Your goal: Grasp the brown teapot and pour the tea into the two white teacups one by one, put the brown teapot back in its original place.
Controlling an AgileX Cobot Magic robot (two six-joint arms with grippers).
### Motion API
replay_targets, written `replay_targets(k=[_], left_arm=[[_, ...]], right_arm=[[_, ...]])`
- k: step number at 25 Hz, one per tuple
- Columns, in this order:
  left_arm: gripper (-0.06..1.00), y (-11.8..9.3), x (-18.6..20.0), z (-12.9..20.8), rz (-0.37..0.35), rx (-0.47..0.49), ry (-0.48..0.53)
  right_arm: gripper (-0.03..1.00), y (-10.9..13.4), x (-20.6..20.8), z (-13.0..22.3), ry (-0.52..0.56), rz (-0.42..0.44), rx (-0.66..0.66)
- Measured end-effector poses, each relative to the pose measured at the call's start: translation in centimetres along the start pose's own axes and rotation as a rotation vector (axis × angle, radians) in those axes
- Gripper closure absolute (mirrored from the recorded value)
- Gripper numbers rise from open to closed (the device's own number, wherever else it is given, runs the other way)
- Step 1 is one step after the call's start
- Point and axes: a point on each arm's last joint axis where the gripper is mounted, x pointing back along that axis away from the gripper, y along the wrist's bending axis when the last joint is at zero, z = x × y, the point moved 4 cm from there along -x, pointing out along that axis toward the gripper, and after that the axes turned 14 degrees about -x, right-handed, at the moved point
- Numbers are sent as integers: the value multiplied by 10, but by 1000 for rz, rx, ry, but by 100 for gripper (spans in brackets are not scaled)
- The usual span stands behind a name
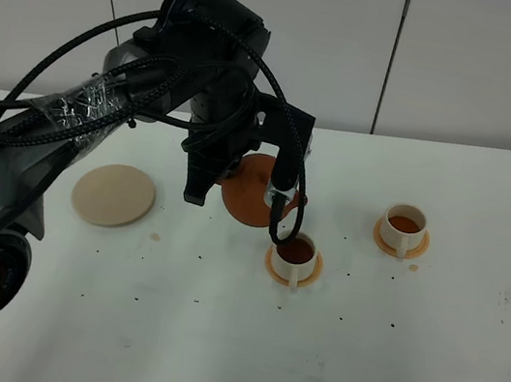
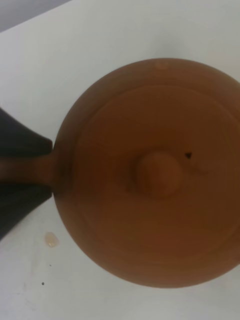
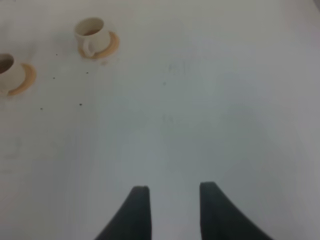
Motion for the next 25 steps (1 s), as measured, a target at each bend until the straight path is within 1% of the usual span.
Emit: replay_targets(k=[3, 5, 9, 12, 25], left_arm=[[77, 0, 0, -2, 3, 8, -16], [77, -1, -1, -3, 8, 32, -38], [77, -2, -4, 4, 26, 113, -101], [77, -2, -6, 11, 36, 157, -137], [77, -2, -7, 11, 39, 177, -147]], right_arm=[[73, 1, 0, 0, 2, -6, -3], [73, 1, 0, 0, 2, -6, -3], [73, 1, 0, 0, 2, -6, -3], [73, 1, 0, 0, 2, -6, -3], [73, 1, 0, 0, 2, -6, -3]])
